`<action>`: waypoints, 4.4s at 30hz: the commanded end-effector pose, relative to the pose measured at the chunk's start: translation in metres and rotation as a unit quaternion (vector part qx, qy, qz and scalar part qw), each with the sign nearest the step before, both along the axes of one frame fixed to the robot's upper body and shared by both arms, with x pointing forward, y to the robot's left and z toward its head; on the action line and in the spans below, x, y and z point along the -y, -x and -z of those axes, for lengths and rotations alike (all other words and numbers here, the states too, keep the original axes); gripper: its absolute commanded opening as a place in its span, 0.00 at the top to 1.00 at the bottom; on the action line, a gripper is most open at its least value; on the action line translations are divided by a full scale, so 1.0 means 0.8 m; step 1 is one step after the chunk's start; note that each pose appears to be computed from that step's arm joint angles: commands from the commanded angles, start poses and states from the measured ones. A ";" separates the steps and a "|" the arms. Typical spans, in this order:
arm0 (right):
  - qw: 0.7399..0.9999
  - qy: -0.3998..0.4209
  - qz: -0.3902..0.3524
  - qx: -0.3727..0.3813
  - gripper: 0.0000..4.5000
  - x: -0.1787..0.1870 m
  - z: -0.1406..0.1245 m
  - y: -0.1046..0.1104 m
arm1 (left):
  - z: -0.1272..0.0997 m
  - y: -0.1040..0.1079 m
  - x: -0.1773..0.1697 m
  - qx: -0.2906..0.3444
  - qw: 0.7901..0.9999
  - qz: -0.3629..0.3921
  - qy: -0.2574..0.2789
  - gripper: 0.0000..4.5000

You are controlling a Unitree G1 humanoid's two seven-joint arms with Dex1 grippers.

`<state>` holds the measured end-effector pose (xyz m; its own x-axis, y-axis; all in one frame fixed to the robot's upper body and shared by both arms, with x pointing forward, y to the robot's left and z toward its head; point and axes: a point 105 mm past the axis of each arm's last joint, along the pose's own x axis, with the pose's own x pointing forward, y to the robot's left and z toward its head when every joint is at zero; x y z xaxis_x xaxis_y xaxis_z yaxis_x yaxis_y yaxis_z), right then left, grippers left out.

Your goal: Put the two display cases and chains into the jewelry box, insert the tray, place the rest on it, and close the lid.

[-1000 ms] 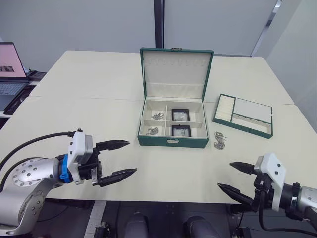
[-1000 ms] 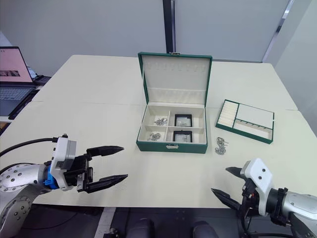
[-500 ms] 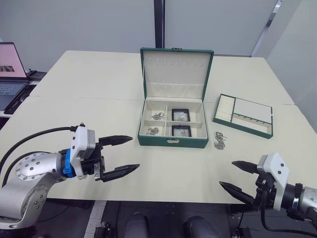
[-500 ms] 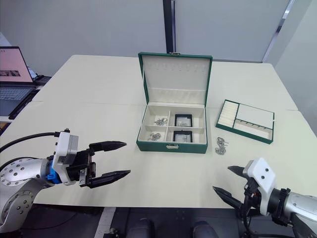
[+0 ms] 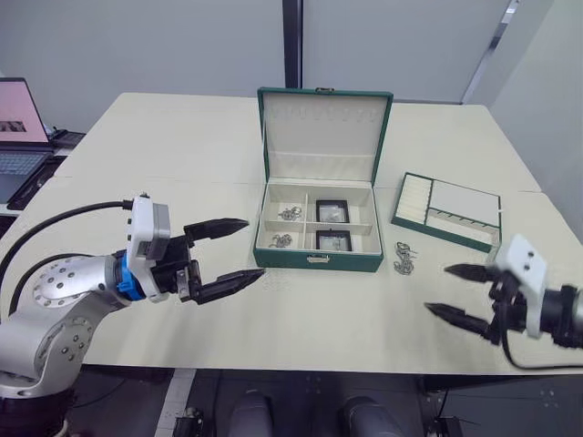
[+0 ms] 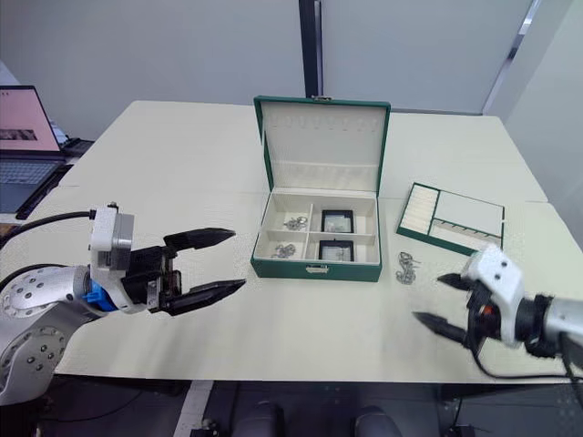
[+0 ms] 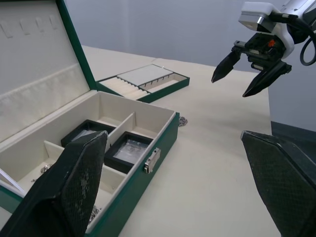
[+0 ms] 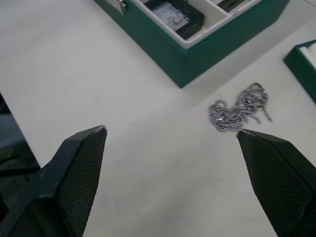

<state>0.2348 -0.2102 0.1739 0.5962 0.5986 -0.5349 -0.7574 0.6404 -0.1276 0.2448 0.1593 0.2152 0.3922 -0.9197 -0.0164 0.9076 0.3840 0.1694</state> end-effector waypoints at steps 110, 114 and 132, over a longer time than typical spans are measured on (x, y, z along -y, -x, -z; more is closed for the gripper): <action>0.944 0.211 -0.252 0.040 1.00 -0.136 -0.051 -0.066 | 0.005 0.011 -0.037 0.011 0.997 -0.075 -0.006 0.00; 0.933 0.223 -0.278 0.046 1.00 -0.155 -0.042 -0.076 | 0.007 0.016 -0.042 0.009 0.996 -0.086 -0.008 0.00; 0.914 0.246 -0.314 0.071 1.00 -0.209 -0.027 -0.115 | -0.003 0.027 -0.067 0.015 0.990 -0.135 -0.022 0.00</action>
